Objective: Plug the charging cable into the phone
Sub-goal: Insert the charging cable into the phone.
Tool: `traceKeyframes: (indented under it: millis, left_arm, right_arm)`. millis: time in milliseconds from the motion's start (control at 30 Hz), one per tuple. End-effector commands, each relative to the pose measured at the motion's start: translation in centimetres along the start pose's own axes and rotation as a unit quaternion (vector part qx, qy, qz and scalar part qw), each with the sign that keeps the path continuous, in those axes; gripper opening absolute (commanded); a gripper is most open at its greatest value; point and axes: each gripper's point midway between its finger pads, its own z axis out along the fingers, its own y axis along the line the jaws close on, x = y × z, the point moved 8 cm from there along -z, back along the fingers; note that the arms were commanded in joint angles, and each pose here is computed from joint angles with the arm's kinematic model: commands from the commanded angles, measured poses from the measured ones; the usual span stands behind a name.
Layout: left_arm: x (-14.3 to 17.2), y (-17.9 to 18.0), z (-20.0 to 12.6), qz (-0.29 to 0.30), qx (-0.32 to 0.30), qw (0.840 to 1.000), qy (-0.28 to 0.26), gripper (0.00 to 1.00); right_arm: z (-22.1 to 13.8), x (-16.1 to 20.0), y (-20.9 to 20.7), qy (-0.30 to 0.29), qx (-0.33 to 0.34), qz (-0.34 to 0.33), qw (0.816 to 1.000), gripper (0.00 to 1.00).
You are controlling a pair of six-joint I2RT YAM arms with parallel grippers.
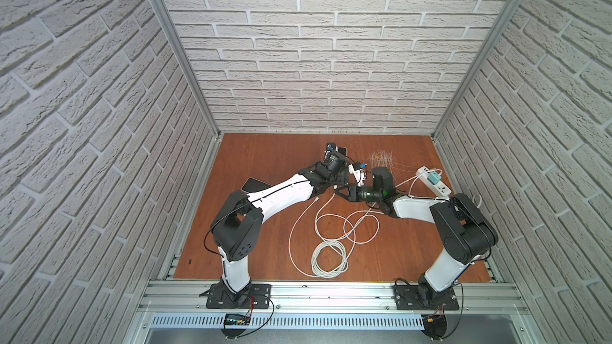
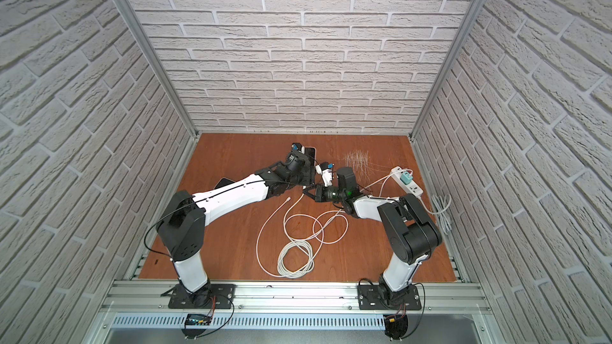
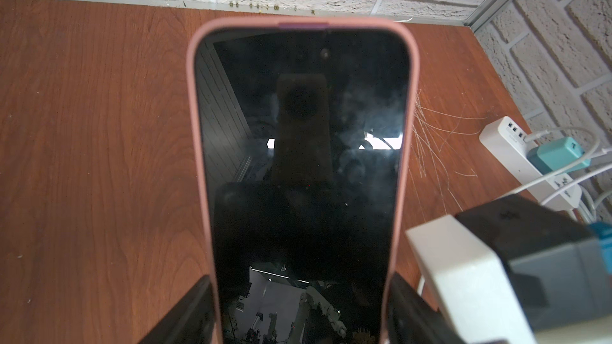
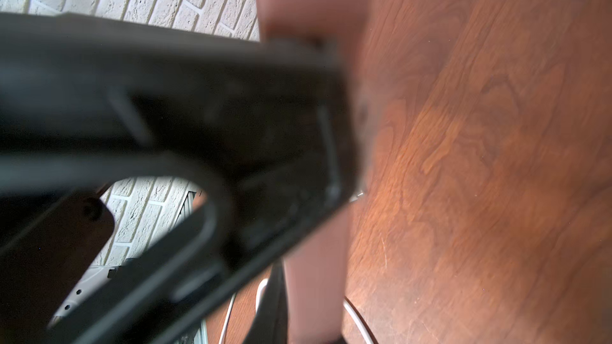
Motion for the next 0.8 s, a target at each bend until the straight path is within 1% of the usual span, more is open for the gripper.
traceKeyframes:
  millis: [0, 200, 433, 633, 767]
  left_arm:
    - [3.2, -0.1, 0.7, 0.015, 0.004, 0.997, 0.081, 0.4]
    - [3.5, -0.2, 1.0, 0.014, 0.009, 0.996, 0.087, 0.4]
    - [3.8, -0.1, 1.3, 0.015, -0.002, 0.995, 0.101, 0.4]
    - [4.2, 0.1, 1.7, 0.015, -0.007, 0.993, 0.114, 0.4]
    - [4.1, -0.1, 1.7, 0.016, -0.004, 0.993, 0.113, 0.4]
  right_arm:
    - [-1.0, -4.6, 2.2, -0.1, -0.034, -0.079, 0.991, 0.03]
    - [-1.1, -4.6, 2.1, -0.103, -0.028, -0.079, 0.991, 0.03]
    - [-1.2, -5.0, 1.6, -0.113, -0.016, -0.075, 0.991, 0.03]
    - [-1.5, -5.3, 1.3, -0.12, -0.017, -0.069, 0.99, 0.03]
    - [-1.4, -5.2, 1.3, -0.119, -0.018, -0.068, 0.99, 0.03]
